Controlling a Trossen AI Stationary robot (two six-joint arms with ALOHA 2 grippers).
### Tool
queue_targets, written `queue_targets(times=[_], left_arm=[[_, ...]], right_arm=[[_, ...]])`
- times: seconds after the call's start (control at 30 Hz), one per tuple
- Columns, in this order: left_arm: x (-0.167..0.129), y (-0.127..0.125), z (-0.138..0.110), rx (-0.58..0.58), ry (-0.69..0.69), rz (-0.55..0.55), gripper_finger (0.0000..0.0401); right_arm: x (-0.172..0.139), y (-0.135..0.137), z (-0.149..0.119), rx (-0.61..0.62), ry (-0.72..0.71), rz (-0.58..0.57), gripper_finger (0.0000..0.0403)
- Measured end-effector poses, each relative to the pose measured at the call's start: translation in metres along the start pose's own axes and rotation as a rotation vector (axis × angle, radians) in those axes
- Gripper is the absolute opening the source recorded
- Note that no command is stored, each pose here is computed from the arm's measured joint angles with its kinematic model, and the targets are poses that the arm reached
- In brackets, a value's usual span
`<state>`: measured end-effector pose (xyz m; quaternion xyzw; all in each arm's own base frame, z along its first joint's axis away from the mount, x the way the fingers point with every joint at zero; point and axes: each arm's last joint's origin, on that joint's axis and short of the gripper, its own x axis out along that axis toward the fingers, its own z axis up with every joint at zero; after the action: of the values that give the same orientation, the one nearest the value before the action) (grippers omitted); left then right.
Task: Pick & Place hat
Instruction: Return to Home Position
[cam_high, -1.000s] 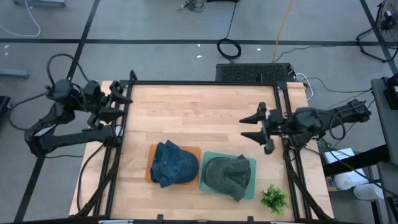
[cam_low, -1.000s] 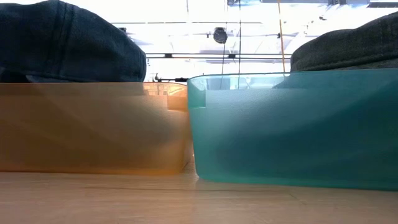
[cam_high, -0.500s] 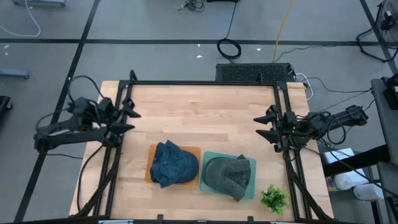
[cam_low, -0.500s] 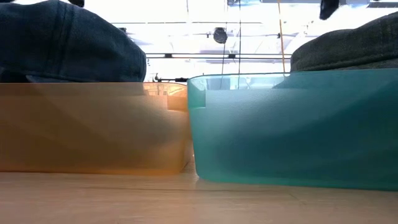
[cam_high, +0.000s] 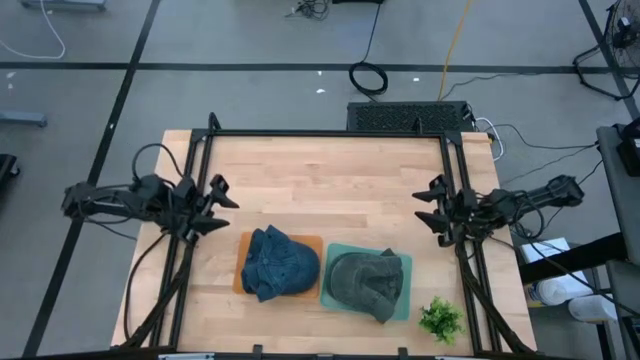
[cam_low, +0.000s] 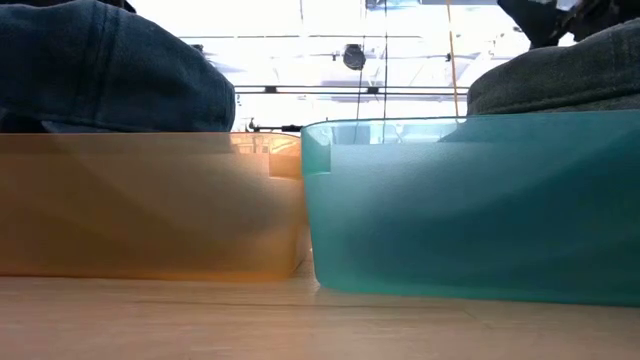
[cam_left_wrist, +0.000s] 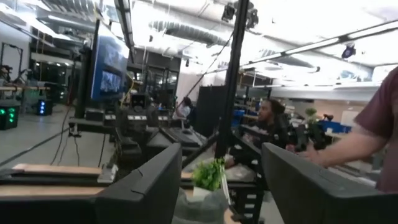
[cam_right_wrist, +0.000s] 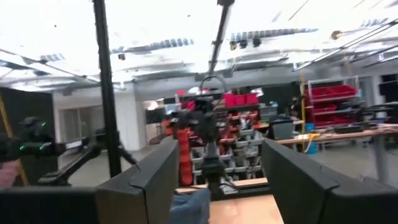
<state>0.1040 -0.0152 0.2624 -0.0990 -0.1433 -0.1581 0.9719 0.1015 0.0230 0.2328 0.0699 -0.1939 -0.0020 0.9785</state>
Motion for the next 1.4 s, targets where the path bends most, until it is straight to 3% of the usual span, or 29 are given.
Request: queue_targets(times=[0.23,0.6,0.9,1.03,1.4], left_arm=[[-0.001,-0.003,-0.016,0.043,-0.021,0.029,0.023],[-0.01,-0.003,-0.047,-0.005,-0.085,0.025,0.023],[-0.013,-0.005,-0.059,-0.051,-0.049,0.012,0.023],[-0.013,-0.004,-0.068,-0.117,0.043,0.027,0.023],[-0.029,-0.005,-0.063,-0.125,0.022,0.002,0.023]], right_arm=[[-0.008,-0.004,-0.01,0.007,-0.011,-0.023,0.022],[-0.022,-0.008,-0.008,0.045,-0.111,-0.024,0.0216],[-0.025,-0.01,-0.016,0.026,-0.026,-0.06,0.0219],[-0.025,-0.011,-0.026,0.031,0.067,-0.085,0.0217],[-0.026,-0.015,-0.032,-0.039,0.128,-0.218,0.0219]])
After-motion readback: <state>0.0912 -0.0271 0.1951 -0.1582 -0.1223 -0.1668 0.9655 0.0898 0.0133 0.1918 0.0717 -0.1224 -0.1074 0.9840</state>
